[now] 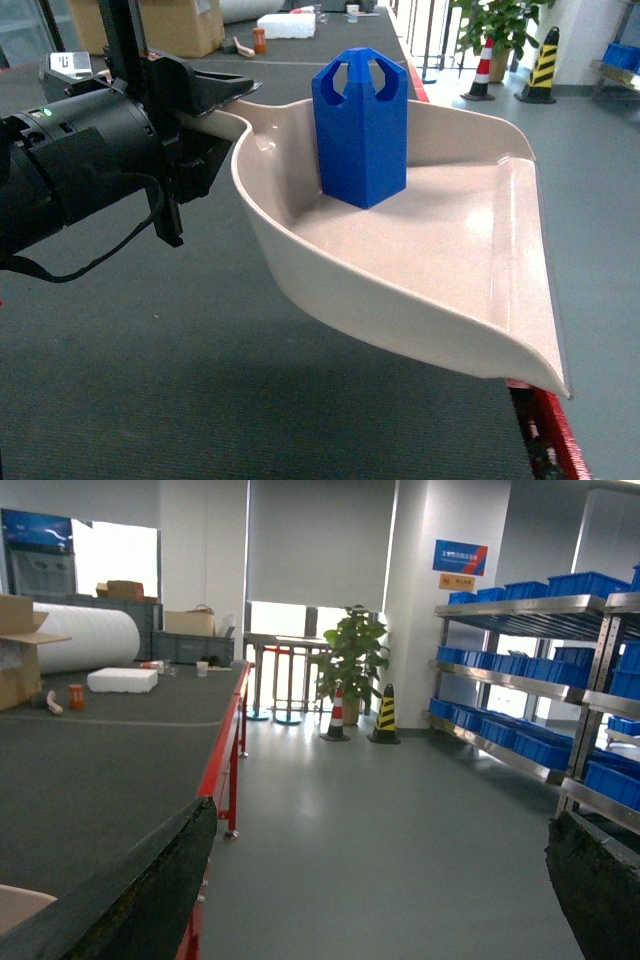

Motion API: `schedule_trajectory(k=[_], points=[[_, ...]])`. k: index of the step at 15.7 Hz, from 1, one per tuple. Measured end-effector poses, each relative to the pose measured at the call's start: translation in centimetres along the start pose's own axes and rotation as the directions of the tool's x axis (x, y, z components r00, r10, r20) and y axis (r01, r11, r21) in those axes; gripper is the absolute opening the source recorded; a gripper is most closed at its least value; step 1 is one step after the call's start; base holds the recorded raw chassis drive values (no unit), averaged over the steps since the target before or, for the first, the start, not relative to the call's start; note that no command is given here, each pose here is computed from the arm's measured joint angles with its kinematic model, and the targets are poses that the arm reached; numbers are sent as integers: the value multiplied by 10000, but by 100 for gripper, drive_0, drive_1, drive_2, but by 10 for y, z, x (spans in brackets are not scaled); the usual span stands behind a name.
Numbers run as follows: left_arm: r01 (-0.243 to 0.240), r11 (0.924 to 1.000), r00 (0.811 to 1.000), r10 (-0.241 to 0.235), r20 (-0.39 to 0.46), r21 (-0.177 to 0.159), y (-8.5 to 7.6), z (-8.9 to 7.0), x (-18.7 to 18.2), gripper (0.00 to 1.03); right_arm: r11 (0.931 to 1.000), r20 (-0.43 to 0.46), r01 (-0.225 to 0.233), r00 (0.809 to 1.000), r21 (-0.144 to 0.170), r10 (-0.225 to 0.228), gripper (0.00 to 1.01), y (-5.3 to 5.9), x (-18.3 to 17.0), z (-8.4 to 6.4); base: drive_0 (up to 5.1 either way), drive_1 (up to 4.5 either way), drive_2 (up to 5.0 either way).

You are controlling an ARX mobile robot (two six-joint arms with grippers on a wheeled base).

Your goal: Place part in tray to right shelf

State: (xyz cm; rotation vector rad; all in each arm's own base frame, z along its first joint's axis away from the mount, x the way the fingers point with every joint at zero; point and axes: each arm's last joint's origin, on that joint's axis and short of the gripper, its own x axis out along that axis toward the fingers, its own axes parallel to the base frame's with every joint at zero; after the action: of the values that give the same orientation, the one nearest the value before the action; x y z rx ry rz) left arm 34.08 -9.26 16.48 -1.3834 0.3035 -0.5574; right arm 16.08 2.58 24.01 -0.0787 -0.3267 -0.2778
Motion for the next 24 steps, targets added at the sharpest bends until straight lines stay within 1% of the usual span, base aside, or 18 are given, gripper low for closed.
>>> schedule_trajectory(k=[2, 4, 5, 6, 8, 9, 10, 11, 12, 24], points=[[-23, 10000, 10000, 23, -19, -9, 0, 0, 0, 13, 10000, 56, 12, 10000, 30, -12, 98, 0, 0, 1, 492, -254, -254], [-67, 10000, 10000, 67, 33, -21, 1, 0, 0, 13, 10000, -21, 7, 10000, -13, -7, 98, 0, 0, 0, 492, -254, -254], [-32, 10000, 10000, 32, -8, -11, 0, 0, 0, 13, 10000, 66, 14, 10000, 36, -15, 98, 0, 0, 1, 492, -254, -254], [33, 10000, 10000, -33, 1, 7, 0, 0, 0, 13, 10000, 16, 4, 10000, 9, -4, 98, 0, 0, 0, 492, -254, -254], [-74, 10000, 10000, 74, -18, -26, 1, 0, 0, 13, 10000, 10, 2, 10000, 5, -2, 98, 0, 0, 0, 492, -254, -254], [20, 10000, 10000, -20, 11, 4, 0, 0, 0, 13, 10000, 29, 14, 10000, 19, -14, 98, 0, 0, 0, 492, -254, -254], [-94, 10000, 10000, 94, -2, -28, 1, 0, 0, 13, 10000, 14, -1, 10000, 11, 1, 98, 0, 0, 0, 492, -254, -254], [16, 10000, 10000, -16, 18, 2, 0, 0, 0, 13, 10000, 17, 0, 10000, 13, 0, 98, 0, 0, 0, 492, -253, -253], [-44, 10000, 10000, 44, -25, -20, 0, 0, 0, 13, 10000, 30, 3, 10000, 20, -3, 98, 0, 0, 1, 492, -253, -253], [-28, 10000, 10000, 28, -8, -5, 0, 0, 0, 13, 10000, -7, -1, 10000, 0, 1, 98, 0, 0, 0, 491, -276, -216]])
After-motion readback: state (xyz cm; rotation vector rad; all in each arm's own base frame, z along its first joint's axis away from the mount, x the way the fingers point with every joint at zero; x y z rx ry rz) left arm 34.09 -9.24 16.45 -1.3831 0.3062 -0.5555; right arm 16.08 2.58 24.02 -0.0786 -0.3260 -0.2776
